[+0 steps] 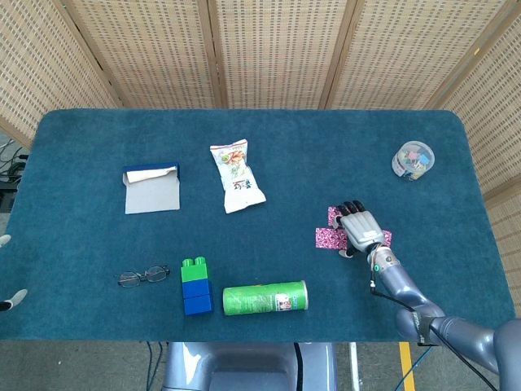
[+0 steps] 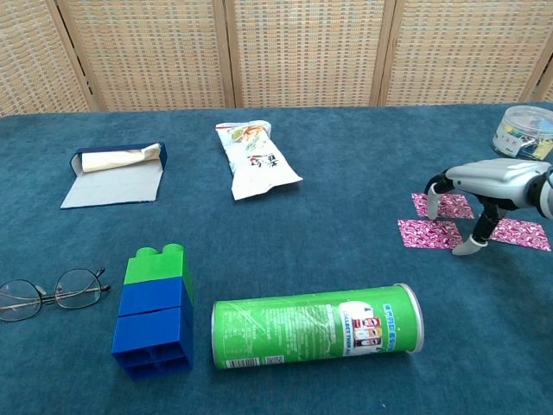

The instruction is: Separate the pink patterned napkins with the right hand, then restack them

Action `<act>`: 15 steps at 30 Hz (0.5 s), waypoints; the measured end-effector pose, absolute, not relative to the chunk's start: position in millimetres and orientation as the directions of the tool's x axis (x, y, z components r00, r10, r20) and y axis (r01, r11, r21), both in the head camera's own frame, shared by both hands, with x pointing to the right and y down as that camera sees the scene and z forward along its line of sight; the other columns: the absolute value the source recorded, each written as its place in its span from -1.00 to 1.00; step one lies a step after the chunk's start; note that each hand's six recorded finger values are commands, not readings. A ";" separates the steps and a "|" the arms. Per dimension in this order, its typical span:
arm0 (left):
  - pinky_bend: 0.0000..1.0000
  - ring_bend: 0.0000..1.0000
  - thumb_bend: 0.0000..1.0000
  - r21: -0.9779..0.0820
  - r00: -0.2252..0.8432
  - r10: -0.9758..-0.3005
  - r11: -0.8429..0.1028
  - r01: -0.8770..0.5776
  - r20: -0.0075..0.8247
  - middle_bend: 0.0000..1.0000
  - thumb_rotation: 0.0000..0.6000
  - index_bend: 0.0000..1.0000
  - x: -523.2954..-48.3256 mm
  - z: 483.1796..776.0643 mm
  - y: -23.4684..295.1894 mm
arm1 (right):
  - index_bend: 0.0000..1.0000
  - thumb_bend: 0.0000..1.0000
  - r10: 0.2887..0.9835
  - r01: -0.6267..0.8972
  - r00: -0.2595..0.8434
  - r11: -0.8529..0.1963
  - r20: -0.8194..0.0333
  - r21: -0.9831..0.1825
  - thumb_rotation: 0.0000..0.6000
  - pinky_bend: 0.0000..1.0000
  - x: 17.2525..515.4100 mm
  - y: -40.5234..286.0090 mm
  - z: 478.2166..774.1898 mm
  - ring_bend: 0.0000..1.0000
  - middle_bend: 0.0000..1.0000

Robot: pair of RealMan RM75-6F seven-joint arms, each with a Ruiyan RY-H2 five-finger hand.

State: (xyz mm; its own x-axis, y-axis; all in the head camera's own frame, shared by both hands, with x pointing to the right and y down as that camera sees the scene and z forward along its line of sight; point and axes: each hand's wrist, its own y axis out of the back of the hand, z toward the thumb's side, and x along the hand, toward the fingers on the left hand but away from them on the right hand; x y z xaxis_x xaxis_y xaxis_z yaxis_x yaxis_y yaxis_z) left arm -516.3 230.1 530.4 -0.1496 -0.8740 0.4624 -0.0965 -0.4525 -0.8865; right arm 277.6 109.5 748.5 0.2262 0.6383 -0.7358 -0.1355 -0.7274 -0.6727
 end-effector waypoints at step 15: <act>-1.00 -1.00 -0.90 -0.885 -0.159 -0.870 -0.456 -0.097 0.466 -1.00 1.00 -0.76 -519.1 531.5 232.3 | -0.25 -0.51 0.633 -0.147 0.228 -0.729 -0.740 -0.668 1.00 -0.95 275.7 108.1 752.2 -1.00 -0.70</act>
State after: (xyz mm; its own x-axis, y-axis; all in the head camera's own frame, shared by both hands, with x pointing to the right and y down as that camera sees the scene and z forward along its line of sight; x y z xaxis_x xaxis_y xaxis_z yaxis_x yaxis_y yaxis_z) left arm -519.1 232.3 531.5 -0.1591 -0.8703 0.4662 -0.0966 -0.4562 -0.8846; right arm 275.7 108.1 752.2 0.2278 0.6327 -0.7401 -0.1466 -0.7292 -0.6684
